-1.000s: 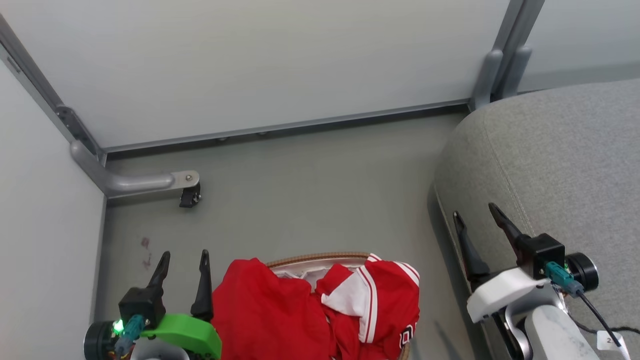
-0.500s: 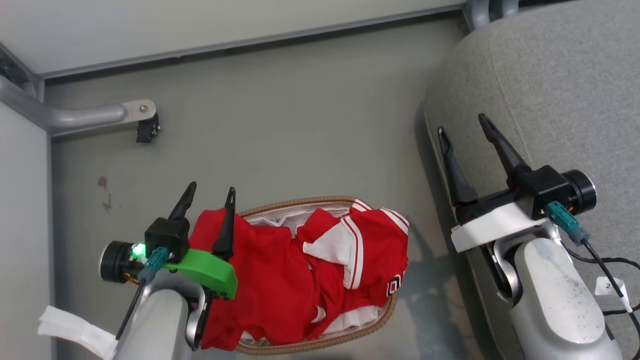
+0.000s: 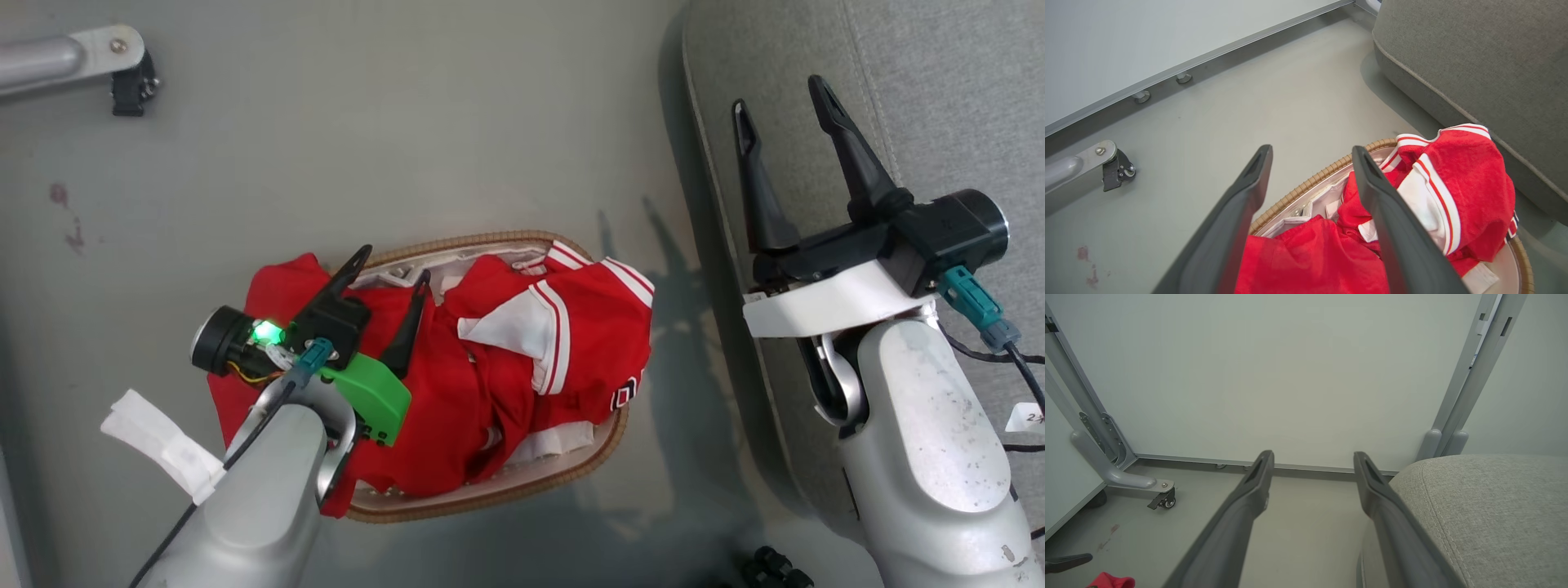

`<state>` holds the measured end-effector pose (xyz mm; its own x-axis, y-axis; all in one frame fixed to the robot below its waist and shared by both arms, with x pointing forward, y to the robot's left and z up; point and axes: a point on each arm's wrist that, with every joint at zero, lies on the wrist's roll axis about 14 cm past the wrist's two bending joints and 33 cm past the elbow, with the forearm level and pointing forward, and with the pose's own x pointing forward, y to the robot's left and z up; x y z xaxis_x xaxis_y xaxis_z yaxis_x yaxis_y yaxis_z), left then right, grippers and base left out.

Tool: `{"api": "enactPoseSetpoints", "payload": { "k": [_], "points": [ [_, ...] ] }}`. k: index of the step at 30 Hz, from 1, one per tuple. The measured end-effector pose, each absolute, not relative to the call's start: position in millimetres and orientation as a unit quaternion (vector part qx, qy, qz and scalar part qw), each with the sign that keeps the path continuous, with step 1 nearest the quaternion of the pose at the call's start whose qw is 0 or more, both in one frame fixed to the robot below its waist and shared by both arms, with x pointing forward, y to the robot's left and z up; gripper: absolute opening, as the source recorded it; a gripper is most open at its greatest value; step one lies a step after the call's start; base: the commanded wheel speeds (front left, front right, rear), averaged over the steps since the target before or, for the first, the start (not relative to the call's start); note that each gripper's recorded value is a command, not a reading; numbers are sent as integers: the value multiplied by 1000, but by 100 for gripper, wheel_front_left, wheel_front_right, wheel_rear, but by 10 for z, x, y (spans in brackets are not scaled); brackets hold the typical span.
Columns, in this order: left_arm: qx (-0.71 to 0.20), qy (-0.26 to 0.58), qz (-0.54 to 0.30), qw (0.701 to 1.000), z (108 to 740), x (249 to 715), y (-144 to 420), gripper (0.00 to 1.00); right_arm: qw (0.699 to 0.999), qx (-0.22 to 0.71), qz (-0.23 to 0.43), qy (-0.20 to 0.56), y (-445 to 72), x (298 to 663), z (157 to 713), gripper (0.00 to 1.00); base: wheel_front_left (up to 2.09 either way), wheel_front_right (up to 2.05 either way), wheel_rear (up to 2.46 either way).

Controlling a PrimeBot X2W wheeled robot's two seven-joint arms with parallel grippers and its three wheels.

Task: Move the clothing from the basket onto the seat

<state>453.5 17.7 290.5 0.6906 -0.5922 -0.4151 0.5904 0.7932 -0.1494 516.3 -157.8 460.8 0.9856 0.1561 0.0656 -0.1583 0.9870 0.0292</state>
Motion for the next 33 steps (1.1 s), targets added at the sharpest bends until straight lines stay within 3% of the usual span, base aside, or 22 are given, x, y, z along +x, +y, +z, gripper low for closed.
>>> {"api": "enactPoseSetpoints", "payload": {
  "k": [15, 33],
  "points": [
    [79, 345, -408, 842, 1767, 4209, 152, 100, 996, 42, 75, 12, -1633, 5257, 4080, 100, 0, 0, 0],
    [189, 419, -454, 763, 1019, 4033, 253, 100, 996, 44, 52, 64, -1812, 5146, 3673, 100, 0, 0, 0]
  ]
}}
